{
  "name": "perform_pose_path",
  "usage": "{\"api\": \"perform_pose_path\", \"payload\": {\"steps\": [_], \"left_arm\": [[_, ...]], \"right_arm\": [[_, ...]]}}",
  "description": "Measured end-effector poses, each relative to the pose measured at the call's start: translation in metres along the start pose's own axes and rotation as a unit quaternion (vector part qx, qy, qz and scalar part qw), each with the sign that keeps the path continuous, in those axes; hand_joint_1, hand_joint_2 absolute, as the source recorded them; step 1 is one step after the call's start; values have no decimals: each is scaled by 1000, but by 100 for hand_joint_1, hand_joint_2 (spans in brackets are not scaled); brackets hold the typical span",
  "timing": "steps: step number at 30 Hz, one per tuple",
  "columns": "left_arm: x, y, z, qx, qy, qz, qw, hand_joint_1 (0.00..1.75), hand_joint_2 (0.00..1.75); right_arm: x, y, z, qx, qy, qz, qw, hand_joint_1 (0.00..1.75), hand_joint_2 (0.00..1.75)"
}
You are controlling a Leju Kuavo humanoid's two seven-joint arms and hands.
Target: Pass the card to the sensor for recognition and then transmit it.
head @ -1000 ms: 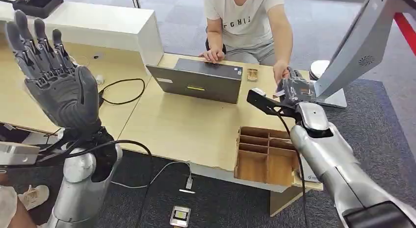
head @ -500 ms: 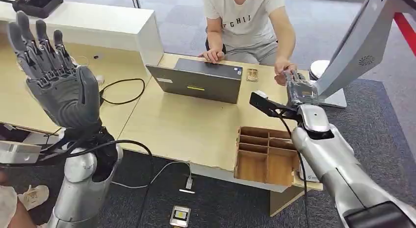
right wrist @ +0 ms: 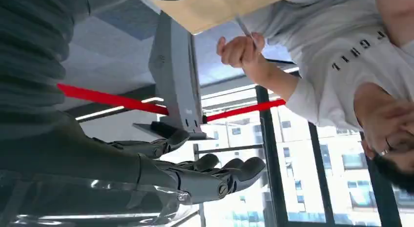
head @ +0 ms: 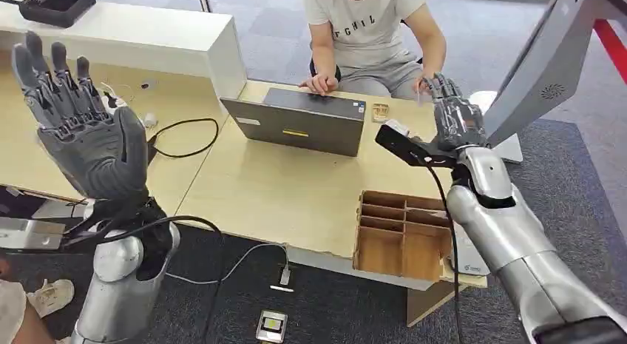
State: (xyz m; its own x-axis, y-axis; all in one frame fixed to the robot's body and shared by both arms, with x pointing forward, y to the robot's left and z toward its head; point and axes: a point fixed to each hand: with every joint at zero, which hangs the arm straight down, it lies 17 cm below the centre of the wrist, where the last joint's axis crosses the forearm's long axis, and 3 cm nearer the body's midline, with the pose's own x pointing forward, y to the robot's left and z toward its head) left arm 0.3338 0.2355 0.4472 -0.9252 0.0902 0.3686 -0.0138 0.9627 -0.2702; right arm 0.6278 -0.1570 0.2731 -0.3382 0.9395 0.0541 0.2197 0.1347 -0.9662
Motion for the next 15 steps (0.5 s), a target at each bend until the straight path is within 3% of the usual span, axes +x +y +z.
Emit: {"api": "perform_pose_path", "payload": {"steps": [8,15], "left_arm": [[7,17,7,7,7,-38,999,0,175],[15,25,9,11,9,-54,998,0,175]], "right_arm": [[34,4,80,-37,-24,-188,981,0,175],[30,15,138,-40,-7,-242,969,0,175]]}}
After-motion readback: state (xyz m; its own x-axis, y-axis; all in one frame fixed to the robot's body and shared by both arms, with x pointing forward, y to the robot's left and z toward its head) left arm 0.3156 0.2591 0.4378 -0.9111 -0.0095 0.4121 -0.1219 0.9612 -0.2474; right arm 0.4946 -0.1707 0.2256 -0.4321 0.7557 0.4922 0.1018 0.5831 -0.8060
